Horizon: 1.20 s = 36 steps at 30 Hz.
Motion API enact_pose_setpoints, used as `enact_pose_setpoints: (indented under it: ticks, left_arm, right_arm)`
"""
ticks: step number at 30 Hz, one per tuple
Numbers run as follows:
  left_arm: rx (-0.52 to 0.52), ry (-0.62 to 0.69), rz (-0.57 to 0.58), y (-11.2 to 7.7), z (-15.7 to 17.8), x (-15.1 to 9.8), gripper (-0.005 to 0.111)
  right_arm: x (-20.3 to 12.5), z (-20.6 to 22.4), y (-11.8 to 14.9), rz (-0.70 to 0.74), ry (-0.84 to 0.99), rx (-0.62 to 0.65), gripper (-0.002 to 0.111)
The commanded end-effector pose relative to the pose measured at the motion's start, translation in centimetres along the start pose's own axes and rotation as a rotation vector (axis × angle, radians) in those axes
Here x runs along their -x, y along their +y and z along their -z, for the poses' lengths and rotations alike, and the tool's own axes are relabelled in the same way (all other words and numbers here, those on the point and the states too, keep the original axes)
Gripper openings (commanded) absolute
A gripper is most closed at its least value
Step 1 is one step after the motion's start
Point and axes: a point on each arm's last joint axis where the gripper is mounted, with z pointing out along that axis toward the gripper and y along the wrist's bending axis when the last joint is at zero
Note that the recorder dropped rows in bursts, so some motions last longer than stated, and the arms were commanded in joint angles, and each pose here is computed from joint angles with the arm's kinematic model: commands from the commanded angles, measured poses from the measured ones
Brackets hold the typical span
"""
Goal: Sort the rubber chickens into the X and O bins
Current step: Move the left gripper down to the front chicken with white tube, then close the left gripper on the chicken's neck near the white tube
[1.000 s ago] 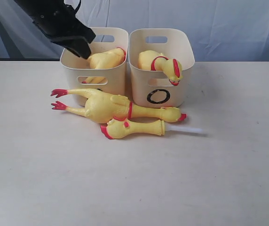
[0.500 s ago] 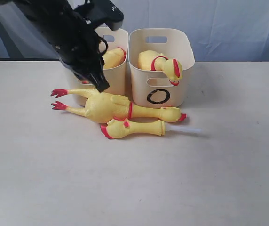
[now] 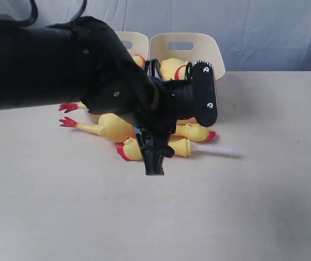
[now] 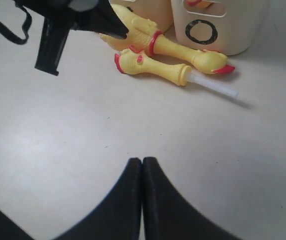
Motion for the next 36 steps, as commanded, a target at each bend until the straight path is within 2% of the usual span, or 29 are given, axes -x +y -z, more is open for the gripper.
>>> enact_pose_setpoints:
  ticks: [1,9,13,19,24,31,36]
  left_arm:
    - [-0.043,0.037,-0.040,-1.4,-3.2,0.0,0.000]
    - [-0.079,0.065,-0.080,-2.9,-7.7,-0.3,0.000]
    - [-0.073,0.097,-0.150,-3.3,-9.3,-0.7,0.001]
    - [-0.062,0.073,-0.171,-3.6,-10.4,-0.6,0.018]
    - [-0.028,0.020,-0.164,-3.4,-10.5,-0.1,0.038]
    - [0.050,0.067,-0.135,-2.9,-11.1,-0.6,0.051]
    - [0.056,0.082,-0.121,-3.1,-12.0,-0.8,0.060]
  right_arm:
    - [-0.1,0.0,-0.1,0.006,-0.004,-0.006,-0.001]
    - [-0.1,0.0,-0.1,0.006,-0.004,-0.006,-0.001]
    - [-0.1,0.0,-0.1,0.006,-0.004,-0.006,-0.001]
    - [-0.1,0.0,-0.1,0.006,-0.004,-0.006,-0.001]
    - [-0.1,0.0,-0.1,0.006,-0.004,-0.006,-0.001]
    - [-0.1,0.0,-0.1,0.006,-0.004,-0.006,-0.001]
    - [-0.1,0.0,-0.1,0.006,-0.004,-0.006,-0.001]
